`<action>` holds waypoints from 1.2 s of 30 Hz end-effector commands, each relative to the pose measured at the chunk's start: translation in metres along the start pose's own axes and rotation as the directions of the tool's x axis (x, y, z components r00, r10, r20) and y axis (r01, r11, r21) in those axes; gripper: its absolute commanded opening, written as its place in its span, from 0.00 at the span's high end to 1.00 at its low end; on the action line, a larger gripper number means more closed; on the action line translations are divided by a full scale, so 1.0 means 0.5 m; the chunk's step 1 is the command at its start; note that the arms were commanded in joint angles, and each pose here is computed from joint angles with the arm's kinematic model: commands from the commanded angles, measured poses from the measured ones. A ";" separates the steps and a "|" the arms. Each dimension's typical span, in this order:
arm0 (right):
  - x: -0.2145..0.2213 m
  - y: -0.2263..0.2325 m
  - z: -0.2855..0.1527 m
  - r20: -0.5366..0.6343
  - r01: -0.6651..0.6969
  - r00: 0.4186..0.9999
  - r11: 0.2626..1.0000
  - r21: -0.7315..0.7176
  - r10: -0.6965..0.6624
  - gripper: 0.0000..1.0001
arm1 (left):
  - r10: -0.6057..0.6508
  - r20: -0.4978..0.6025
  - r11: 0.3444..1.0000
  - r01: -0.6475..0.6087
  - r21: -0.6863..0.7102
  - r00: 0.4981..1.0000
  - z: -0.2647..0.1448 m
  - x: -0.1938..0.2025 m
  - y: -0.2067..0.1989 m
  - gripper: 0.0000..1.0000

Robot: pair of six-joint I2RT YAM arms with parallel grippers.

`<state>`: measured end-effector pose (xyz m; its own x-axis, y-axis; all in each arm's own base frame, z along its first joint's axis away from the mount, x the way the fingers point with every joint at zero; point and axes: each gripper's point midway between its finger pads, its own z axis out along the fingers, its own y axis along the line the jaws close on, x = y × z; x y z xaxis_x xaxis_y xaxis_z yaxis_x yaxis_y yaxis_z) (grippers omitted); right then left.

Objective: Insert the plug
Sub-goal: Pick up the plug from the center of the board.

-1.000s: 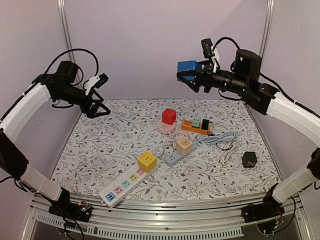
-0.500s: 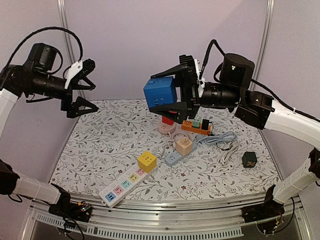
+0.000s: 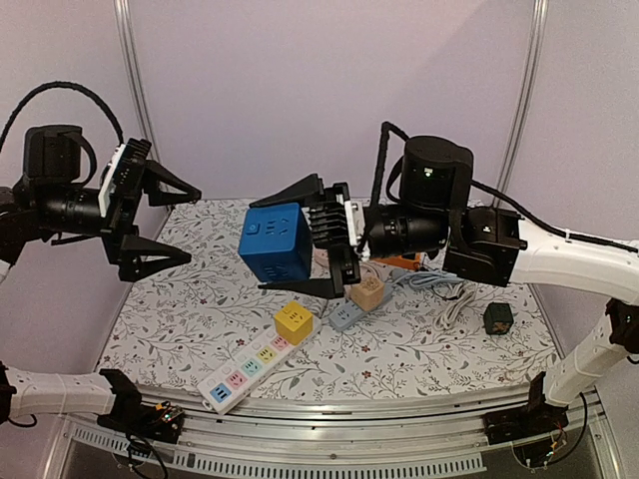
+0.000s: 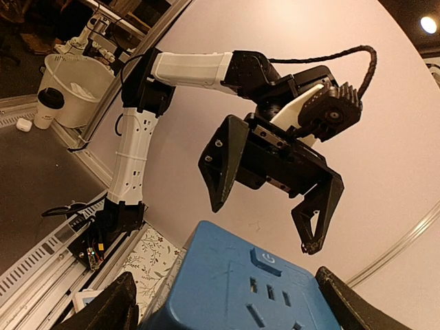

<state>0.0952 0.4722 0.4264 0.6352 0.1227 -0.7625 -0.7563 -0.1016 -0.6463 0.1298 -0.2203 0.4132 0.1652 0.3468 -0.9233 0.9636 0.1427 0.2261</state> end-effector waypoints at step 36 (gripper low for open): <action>-0.078 -0.032 0.004 0.143 0.098 0.984 0.994 0.052 -0.104 1.00 | -0.064 0.155 0.954 0.015 0.300 0.986 0.168 -0.105 -0.113 0.18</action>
<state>0.0898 0.4772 0.4372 0.6780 0.1788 -0.7129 -0.7095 -0.0942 -0.6984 0.0921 -0.3172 0.4274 0.1679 0.1989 -0.9655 0.9838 -0.0955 0.1514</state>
